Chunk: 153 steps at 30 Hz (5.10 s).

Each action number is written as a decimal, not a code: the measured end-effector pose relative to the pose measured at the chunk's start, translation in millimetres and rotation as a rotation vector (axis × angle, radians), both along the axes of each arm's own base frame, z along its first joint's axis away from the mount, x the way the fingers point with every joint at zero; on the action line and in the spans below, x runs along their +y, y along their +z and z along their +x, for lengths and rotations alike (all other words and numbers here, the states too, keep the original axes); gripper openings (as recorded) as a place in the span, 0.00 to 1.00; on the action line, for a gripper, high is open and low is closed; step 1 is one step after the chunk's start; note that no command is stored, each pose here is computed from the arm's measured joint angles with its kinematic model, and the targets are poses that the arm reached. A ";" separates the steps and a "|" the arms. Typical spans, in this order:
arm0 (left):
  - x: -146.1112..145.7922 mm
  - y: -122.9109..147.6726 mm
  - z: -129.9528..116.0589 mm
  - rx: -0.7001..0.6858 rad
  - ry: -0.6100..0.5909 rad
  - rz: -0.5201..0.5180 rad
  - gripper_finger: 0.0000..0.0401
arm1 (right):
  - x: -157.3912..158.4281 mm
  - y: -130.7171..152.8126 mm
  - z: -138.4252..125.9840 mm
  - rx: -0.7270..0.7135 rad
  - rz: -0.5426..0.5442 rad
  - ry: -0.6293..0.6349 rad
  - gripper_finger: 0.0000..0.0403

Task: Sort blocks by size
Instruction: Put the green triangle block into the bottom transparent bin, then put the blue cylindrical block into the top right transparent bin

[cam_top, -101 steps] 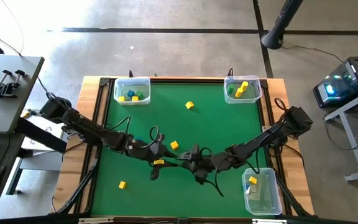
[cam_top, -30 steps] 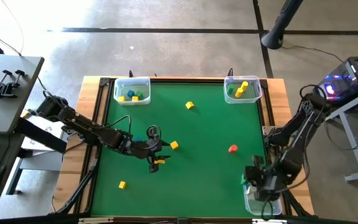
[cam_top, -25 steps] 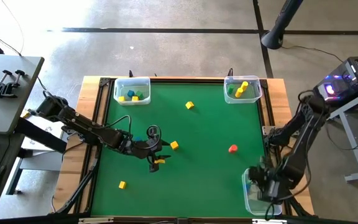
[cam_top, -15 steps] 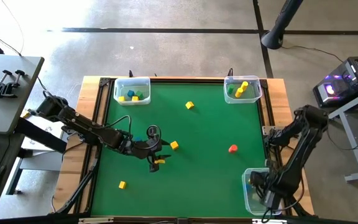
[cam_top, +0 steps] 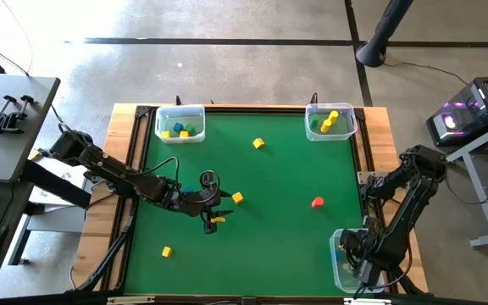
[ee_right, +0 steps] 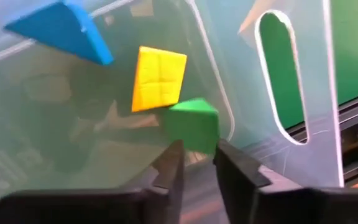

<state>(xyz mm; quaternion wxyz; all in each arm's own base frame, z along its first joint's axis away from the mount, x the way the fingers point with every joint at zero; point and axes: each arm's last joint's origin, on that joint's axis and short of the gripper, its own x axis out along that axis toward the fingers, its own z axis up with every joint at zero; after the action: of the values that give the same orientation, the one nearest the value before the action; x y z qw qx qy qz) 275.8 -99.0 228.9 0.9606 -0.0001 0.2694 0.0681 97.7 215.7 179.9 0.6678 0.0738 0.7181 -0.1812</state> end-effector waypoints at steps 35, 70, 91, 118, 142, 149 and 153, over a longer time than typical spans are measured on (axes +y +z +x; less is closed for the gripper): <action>1.2 -8.8 10.7 -0.018 0.028 0.037 0.57 | -51.2 -10.0 79.9 -0.992 -0.483 0.064 0.33; -30.9 -20.6 38.3 -0.286 -0.047 0.023 0.57 | -82.4 57.1 179.9 -1.608 -0.287 0.688 0.56; -56.1 -0.5 -95.7 -0.194 0.411 0.078 0.57 | -66.4 54.4 173.9 -1.570 -0.186 0.695 0.58; -0.6 -110.5 -138.6 -0.146 0.703 -0.223 0.72 | -66.6 51.5 173.9 -1.541 -0.185 0.704 0.58; 12.6 -117.9 -114.8 -0.142 0.625 -0.185 0.24 | -68.4 37.0 171.7 -1.423 -0.136 0.681 0.58; -5.1 -86.1 -89.1 -0.371 0.456 -0.170 0.24 | -90.2 10.3 170.1 -1.365 -0.170 0.556 0.58; -13.4 -55.4 -79.6 -0.516 0.280 -0.105 0.24 | -103.4 -3.8 176.6 -1.435 -0.192 0.495 0.58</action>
<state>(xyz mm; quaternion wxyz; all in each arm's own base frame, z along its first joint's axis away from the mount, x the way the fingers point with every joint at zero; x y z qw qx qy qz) 196.1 -112.4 173.6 0.9773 -0.1044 0.0166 0.1834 274.3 112.4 176.1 0.9952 -0.0480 0.0849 0.0044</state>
